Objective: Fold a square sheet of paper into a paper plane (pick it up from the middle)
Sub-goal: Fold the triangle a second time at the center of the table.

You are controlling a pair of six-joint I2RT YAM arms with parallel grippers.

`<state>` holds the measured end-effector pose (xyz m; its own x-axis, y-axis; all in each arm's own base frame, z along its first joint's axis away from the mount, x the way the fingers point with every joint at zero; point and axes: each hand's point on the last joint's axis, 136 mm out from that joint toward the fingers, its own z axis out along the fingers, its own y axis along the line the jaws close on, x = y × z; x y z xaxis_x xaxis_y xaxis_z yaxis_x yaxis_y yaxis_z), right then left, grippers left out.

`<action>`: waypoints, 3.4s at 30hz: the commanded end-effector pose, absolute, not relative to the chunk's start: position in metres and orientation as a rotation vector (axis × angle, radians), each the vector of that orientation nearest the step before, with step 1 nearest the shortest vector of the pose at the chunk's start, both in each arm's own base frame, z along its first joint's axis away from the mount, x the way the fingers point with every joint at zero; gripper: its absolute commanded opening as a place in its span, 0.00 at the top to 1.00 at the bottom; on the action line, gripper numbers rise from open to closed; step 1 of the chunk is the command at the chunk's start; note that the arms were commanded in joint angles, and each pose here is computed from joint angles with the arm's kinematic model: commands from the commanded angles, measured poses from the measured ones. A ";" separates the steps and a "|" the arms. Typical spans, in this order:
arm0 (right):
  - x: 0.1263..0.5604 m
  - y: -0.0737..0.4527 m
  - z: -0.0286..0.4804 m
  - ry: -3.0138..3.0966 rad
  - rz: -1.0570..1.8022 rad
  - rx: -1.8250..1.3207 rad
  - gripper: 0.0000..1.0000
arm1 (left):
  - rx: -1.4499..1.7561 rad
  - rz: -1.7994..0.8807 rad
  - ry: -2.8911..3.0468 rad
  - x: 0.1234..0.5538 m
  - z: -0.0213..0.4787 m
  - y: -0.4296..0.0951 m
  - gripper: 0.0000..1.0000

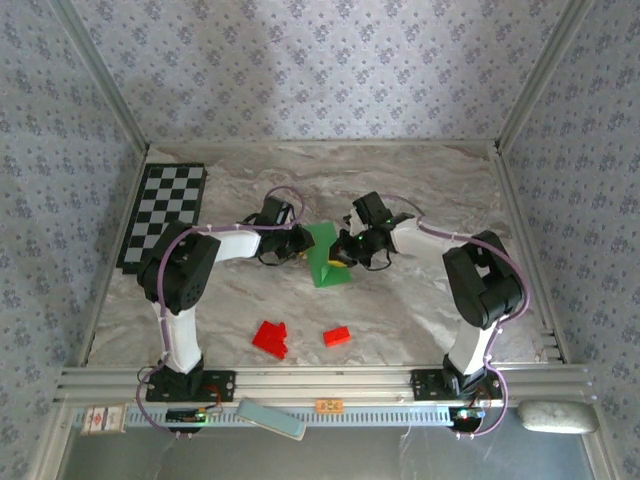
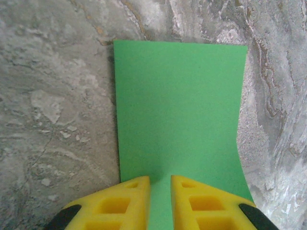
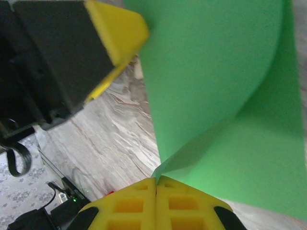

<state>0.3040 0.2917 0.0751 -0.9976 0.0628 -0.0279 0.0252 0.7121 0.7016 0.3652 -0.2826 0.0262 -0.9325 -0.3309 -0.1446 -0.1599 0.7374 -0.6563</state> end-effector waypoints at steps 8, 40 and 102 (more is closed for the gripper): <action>0.312 0.316 0.065 2.860 1.213 0.040 1.00 | -0.388 -0.908 2.790 0.346 0.006 -0.274 0.81; 0.320 0.320 0.029 2.887 1.117 0.102 1.00 | -0.407 -0.907 2.797 0.344 0.004 -0.273 0.82; 0.323 0.320 0.017 2.889 1.113 0.121 0.99 | -0.412 -0.908 2.799 0.344 0.003 -0.273 0.82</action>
<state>0.3217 0.3219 0.0245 -0.9968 0.0755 -0.0248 0.0379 0.7254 0.6873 0.3648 -0.2824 0.0259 -0.9338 -0.3264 -0.1467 -0.1558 0.7399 -0.6544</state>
